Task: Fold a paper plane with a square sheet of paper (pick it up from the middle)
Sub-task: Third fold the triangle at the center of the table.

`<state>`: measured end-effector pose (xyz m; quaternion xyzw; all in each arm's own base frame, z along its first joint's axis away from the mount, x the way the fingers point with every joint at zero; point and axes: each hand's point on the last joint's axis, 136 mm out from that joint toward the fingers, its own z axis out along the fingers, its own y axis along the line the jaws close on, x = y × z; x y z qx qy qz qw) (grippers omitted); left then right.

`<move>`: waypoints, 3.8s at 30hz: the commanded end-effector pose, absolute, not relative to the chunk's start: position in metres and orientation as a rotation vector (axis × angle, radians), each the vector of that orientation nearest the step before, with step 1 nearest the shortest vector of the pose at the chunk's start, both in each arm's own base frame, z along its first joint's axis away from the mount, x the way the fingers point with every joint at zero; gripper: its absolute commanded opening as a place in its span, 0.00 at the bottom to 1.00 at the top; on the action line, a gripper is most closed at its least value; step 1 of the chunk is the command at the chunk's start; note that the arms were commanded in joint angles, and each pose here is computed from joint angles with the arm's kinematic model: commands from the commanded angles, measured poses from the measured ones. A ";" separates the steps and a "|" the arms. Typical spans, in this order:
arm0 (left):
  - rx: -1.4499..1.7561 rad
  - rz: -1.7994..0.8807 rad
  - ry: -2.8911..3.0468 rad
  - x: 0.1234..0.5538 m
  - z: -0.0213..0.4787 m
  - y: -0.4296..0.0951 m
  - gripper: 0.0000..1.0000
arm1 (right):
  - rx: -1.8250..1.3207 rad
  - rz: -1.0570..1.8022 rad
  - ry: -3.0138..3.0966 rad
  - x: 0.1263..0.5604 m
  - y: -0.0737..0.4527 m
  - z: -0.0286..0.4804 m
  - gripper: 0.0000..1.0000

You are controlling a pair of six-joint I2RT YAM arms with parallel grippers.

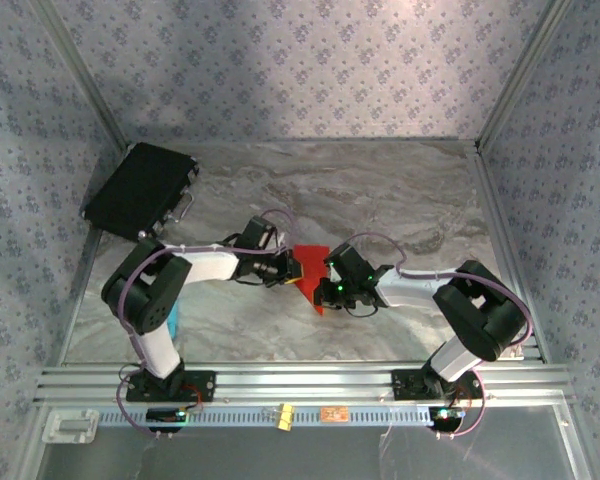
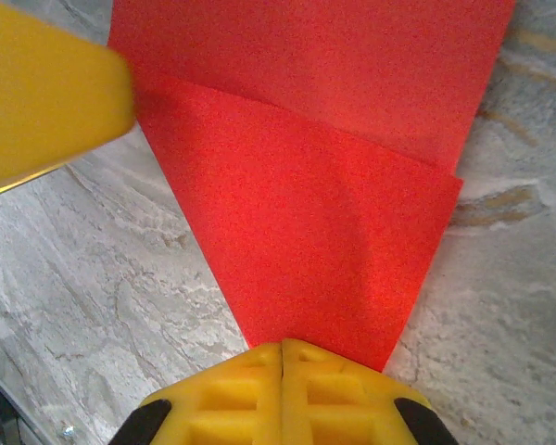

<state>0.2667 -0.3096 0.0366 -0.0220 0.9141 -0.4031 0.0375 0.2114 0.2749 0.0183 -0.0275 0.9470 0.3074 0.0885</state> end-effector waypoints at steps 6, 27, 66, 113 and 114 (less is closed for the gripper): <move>-0.224 -1.076 2.877 0.286 0.003 -0.276 0.06 | -0.035 0.668 2.993 0.186 0.235 -0.020 0.00; 0.042 -1.211 2.730 0.276 0.065 -0.310 0.09 | -0.063 0.697 2.978 0.191 0.235 -0.014 0.00; -0.039 -1.056 2.972 0.262 -0.006 -0.286 0.01 | -0.186 0.876 2.900 0.195 0.273 0.012 0.02; -0.050 -1.111 2.948 0.261 0.005 -0.292 0.02 | -0.003 0.791 2.713 0.226 0.244 0.053 0.13; -0.049 -1.113 2.941 0.262 0.007 -0.292 0.02 | 0.024 0.761 2.714 0.229 0.241 0.052 0.15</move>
